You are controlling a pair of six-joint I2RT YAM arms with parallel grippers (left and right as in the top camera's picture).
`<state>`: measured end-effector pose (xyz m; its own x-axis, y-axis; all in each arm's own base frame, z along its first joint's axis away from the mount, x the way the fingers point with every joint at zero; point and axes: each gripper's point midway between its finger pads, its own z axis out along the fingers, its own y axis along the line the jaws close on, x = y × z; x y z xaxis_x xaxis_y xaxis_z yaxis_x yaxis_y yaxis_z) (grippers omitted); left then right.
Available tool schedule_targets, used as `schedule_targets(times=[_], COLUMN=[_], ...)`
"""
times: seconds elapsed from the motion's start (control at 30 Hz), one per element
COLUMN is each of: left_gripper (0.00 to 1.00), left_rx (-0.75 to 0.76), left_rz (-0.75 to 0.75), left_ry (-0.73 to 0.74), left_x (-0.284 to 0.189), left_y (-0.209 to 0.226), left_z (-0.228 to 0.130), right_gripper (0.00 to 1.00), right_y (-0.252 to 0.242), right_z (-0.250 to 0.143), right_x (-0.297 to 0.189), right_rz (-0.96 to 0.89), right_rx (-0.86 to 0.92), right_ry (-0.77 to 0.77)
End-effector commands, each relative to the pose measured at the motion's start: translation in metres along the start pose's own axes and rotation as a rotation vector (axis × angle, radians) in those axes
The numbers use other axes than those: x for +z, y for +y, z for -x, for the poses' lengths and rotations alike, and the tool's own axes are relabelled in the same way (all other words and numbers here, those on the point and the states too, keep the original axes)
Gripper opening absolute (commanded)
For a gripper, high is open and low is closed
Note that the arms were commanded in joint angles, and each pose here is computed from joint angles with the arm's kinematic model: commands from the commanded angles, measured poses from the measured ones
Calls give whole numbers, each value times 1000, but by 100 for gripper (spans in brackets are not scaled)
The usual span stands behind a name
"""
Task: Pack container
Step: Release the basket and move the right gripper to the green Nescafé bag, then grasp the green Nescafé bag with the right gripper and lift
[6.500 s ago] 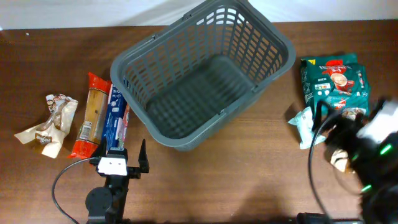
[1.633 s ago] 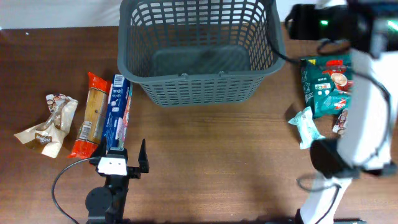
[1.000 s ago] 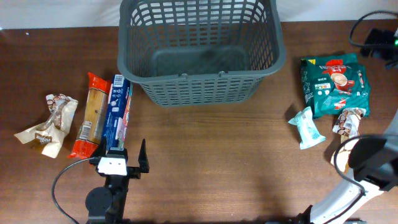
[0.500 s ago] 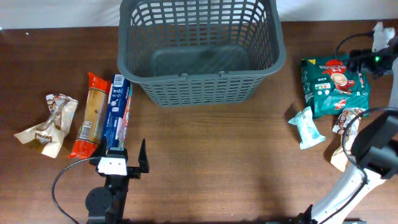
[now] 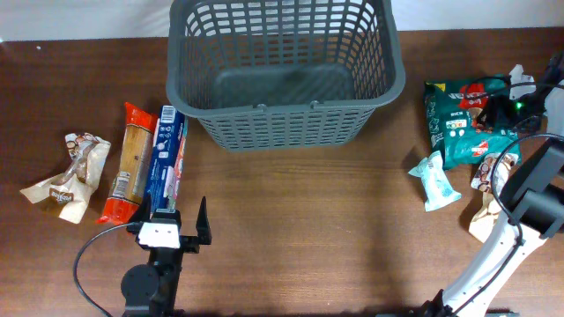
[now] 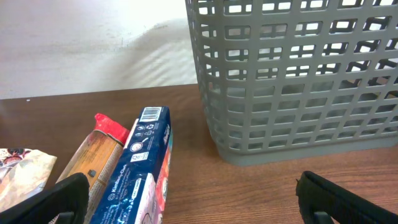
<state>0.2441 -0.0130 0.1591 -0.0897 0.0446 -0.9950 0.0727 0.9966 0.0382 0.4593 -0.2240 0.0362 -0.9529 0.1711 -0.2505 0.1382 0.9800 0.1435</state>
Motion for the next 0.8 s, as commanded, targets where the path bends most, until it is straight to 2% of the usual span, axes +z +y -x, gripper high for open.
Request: schedule_targets(times=[0.0,0.03,0.37,0.4,0.43,0.47,0.5,0.6,0.7,0.77], left_gripper=[99,99,99,99,99,99,99,99,99,99], left_rx=[-5,-5,-5,-5,-5,-5,-5,-5,-5,-5], left_rz=[-14,-14,-14,-14,-14,-14,-14,-14,-14,-14], left_ry=[-2,-2,-2,-2,-2,-2,-2,-2,-2,-2], left_x=[0,0,0,0,0,0,0,0,0,0], left_y=[-3,-3,-3,-3,-3,-3,-3,-3,-3,-3], left_z=[-1,-1,-1,-1,-1,-1,-1,-1,-1,-1], right_gripper=[17,4,4,13,42,65,73,75,88,89], right_y=[12,13,14,15,15,16,17,17,16,17], right_z=[-24,-24,-29,-30,-31,-32,-33,-34,-33,-34], right_x=[34,34,32,32,32,32,32,32,35,36], right_rz=[79,83,87,88,89,90,91,91,88,92], right_rx=[50,60,226,227,228,227,227,227,226,226], right_ry=[89,90,116,120,126,130,134,135,130,131])
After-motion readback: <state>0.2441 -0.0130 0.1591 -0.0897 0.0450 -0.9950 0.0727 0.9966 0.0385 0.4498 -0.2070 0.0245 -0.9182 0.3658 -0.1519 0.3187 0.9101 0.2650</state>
